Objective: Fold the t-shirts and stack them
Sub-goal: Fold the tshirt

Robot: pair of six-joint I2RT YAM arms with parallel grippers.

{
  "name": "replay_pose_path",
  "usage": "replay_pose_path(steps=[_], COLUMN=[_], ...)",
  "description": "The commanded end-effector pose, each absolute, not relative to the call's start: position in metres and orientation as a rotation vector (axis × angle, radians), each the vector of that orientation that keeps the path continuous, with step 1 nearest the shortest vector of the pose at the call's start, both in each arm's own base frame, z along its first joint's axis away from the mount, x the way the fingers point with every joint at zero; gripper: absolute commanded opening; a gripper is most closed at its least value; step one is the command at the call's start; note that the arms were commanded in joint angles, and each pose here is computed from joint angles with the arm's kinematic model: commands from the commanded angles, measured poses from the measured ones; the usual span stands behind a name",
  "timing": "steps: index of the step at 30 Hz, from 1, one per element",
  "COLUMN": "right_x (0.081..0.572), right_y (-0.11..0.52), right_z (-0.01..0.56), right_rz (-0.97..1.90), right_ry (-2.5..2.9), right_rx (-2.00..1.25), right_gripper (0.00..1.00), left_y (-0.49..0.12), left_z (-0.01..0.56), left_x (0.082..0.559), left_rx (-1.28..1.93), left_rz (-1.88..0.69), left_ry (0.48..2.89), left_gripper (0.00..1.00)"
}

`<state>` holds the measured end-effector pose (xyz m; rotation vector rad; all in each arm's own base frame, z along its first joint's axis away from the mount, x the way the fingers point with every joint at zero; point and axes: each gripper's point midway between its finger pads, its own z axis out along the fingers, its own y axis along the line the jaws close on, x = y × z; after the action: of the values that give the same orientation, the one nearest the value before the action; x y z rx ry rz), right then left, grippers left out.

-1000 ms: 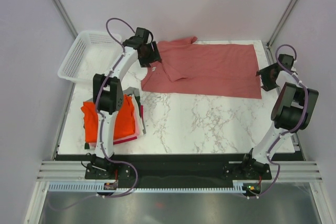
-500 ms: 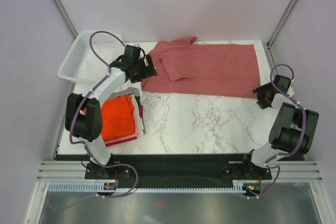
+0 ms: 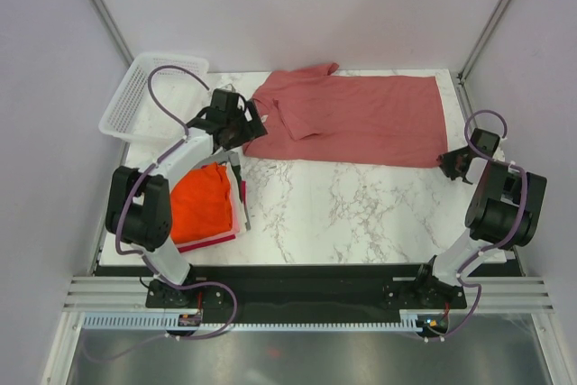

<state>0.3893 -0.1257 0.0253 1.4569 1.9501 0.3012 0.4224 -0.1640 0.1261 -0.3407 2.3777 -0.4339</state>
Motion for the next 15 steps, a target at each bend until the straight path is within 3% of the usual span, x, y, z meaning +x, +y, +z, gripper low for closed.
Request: replay_pose_path(steps=[1, 2, 5, 8, 13, 15], right_x=[0.388, 0.387, 0.386, 0.381, 0.381, 0.384], right_y=[-0.135, -0.136, -0.137, -0.14, -0.137, -0.13], right_z=[0.015, 0.014, 0.014, 0.017, 0.024, 0.025], right_rz=[0.243, 0.236, 0.223, 0.197, 0.224, 0.276], right_ry=[1.938, 1.936, 1.929, 1.906, 1.888, 1.902], right_rx=[1.5, 1.507, 1.506, 1.505, 1.494, 1.484], right_gripper=[0.31, 0.19, 0.0, 0.0, 0.0, 0.0], left_y=[-0.163, -0.165, -0.166, -0.169, -0.165, -0.163], left_z=[0.142, 0.14, 0.134, 0.131, 0.114, 0.107], left_x=[0.425, 0.423, 0.417, 0.415, 0.407, 0.406], left_rx=[-0.459, -0.473, -0.532, -0.555, -0.687, -0.731], left_rz=[-0.488, -0.507, -0.554, -0.598, -0.588, -0.568], left_ry=[2.287, 2.286, 2.26, 2.234, 2.245, 2.245], left_gripper=[0.92, 0.92, 0.91, 0.83, 0.8, 0.73])
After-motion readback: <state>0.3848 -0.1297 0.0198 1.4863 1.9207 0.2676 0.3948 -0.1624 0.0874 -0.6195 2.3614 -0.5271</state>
